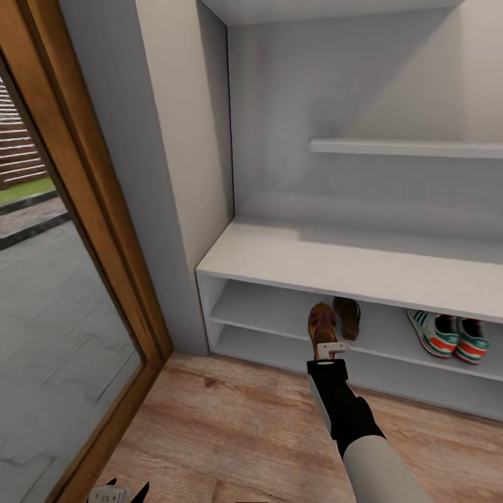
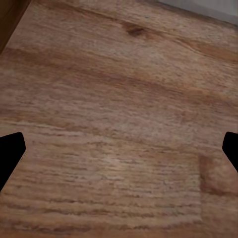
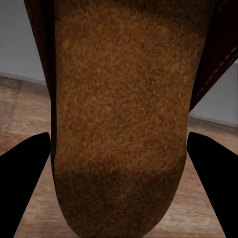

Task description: Pick up the two gym shoes and the two sandals from the corridor floor and place them onto the hallstand (shoe rack) in the corridor, making sure they are on the rack and not on the floor. Arrange them so the two gym shoes are next to each other and the two sandals are next to each other.

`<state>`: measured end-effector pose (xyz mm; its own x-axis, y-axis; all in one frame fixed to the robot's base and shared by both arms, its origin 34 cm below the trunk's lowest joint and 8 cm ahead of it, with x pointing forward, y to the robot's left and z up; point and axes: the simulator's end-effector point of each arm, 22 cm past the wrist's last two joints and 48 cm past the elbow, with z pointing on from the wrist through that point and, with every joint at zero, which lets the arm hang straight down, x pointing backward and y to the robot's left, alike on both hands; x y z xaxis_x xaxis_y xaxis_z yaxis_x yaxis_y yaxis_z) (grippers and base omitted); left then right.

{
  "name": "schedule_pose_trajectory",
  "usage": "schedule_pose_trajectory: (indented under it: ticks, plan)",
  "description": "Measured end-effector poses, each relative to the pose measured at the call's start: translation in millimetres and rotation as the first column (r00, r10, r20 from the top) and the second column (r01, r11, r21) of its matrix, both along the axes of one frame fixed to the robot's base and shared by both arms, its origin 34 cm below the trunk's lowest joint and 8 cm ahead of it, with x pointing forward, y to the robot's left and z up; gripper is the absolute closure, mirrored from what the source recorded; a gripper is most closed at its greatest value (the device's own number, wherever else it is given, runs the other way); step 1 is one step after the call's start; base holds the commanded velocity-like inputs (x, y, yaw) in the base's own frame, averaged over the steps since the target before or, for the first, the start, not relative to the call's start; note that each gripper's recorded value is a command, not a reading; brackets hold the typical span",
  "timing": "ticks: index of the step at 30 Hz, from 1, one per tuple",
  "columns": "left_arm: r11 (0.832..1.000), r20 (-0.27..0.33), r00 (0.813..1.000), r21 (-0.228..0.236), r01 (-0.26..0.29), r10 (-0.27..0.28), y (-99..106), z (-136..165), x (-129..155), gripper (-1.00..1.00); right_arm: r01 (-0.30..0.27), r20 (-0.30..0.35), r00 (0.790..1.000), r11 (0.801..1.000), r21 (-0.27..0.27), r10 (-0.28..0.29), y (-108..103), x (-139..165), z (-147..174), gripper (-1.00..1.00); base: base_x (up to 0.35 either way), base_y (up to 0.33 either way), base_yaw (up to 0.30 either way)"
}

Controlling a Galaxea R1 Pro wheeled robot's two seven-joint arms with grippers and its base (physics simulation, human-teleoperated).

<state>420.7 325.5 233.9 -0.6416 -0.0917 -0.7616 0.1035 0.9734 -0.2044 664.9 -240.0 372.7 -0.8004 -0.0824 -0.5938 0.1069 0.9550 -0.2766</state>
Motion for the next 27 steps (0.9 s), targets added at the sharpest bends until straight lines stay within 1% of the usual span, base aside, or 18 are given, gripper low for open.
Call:
schedule_pose_trajectory:
  ticks: [4, 10, 15, 21, 27]
  plan:
    - [1.000, 0.000, 1.000, 0.001, 0.002, -0.002, -0.3, 0.0, -0.2, -1.00, 0.000, 0.000, 1.000, 1.000, 0.000, 0.000, 0.0, -0.2, 0.0, 1.00, 0.244, 0.000, 0.000]
    - [1.000, 0.000, 1.000, 0.000, 0.000, 0.000, 0.1, -0.1, 0.0, -1.00, 0.000, 0.000, 1.000, 1.000, -0.001, 0.000, -0.3, 0.1, 0.0, 1.00, 0.044, 0.000, 0.000]
    - [1.000, 0.000, 1.000, 0.001, 0.002, -0.002, -0.2, 0.0, -0.1, -1.00, 0.001, 0.001, 1.000, 1.000, -0.001, -0.001, -0.6, 0.1, 0.3, 1.00, 0.183, 0.000, 0.000]
    - [1.000, 0.000, 1.000, 0.001, 0.001, -0.001, 0.7, 0.0, -0.1, -1.00, 0.002, 0.001, 1.000, 1.000, -0.002, -0.002, -0.8, 0.1, 0.1, 1.00, 0.061, -0.006, 0.000]
    - [1.000, -0.001, 1.000, 0.001, 0.002, -0.002, -0.2, -0.1, -0.2, -1.00, 0.002, 0.002, 1.000, 1.000, -0.002, -0.002, -0.9, 0.3, 0.6, 1.00, 0.232, -0.140, 0.000]
